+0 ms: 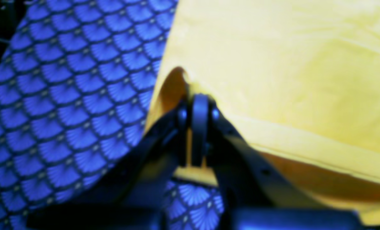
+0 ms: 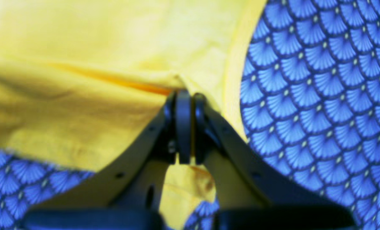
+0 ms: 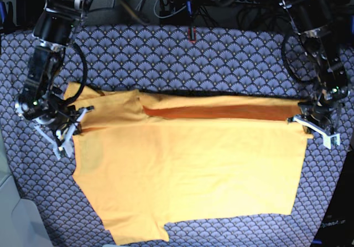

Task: Fold the T-shirt properly
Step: 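Lower both grippers, laying the shoulder edge back onto the shirt, then hold both grippers at the shoulder corners, adjusting the grip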

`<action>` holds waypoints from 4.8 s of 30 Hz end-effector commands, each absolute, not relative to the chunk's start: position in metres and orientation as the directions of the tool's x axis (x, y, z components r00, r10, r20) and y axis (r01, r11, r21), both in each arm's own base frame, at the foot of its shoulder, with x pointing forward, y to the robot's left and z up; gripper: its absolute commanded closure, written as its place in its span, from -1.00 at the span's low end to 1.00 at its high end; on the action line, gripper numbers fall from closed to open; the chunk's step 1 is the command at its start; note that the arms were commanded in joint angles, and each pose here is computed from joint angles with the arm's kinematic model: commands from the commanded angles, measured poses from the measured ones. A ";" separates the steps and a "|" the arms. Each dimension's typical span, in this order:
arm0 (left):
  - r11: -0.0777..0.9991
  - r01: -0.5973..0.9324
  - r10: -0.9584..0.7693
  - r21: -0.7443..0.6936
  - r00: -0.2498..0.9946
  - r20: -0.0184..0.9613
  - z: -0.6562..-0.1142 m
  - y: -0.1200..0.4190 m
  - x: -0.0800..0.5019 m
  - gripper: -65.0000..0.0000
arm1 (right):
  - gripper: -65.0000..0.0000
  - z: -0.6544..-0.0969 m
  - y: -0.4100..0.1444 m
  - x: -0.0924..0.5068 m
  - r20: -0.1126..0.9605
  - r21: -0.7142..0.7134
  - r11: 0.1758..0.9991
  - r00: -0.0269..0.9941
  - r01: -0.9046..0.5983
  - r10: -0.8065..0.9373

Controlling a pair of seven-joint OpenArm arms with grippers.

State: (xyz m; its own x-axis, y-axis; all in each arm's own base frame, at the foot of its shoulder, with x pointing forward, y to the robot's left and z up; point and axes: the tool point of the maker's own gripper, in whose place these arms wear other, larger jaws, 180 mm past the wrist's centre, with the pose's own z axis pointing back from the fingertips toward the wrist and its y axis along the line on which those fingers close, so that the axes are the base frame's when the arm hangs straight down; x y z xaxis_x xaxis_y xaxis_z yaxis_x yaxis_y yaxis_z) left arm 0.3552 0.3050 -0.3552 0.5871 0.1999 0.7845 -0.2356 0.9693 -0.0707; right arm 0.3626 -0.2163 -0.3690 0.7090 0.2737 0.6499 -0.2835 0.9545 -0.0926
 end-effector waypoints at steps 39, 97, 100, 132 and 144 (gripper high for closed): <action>0.980 -0.192 0.066 0.042 0.521 0.851 -0.316 0.308 0.406 1.00 | 1.00 -0.353 -0.198 0.426 0.673 -0.143 0.930 0.656 -0.338 0.342; 0.945 -0.320 0.134 0.068 0.568 0.812 -0.355 0.347 0.314 -0.02 | -0.05 -0.409 -0.267 0.329 0.586 -0.148 0.968 0.770 -0.204 0.251; 0.944 -0.321 0.131 0.073 0.569 0.812 -0.355 0.348 0.315 -0.02 | -0.04 -0.409 -0.266 0.329 0.586 -0.148 0.968 0.770 -0.205 0.253; 0.919 -0.393 0.248 -0.004 0.572 0.782 -0.384 0.364 0.320 -0.02 | 1.00 -0.413 -0.254 0.329 0.589 -0.123 0.970 0.771 -0.210 0.242; 0.913 -0.403 0.304 -0.053 0.589 0.749 -0.404 0.356 0.329 -0.02 | 1.00 -0.418 -0.253 0.323 0.579 -0.119 0.970 0.779 -0.213 0.242</action>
State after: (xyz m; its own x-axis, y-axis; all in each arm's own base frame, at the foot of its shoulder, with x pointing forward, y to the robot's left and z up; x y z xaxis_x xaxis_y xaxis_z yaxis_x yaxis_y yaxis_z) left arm 0.3184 0.3479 -0.4196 0.6252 0.3221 0.7110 -0.4045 0.9127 -0.0578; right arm 0.3200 -0.2498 -0.4232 0.7821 0.2342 0.5775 -0.2138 0.9713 -0.1044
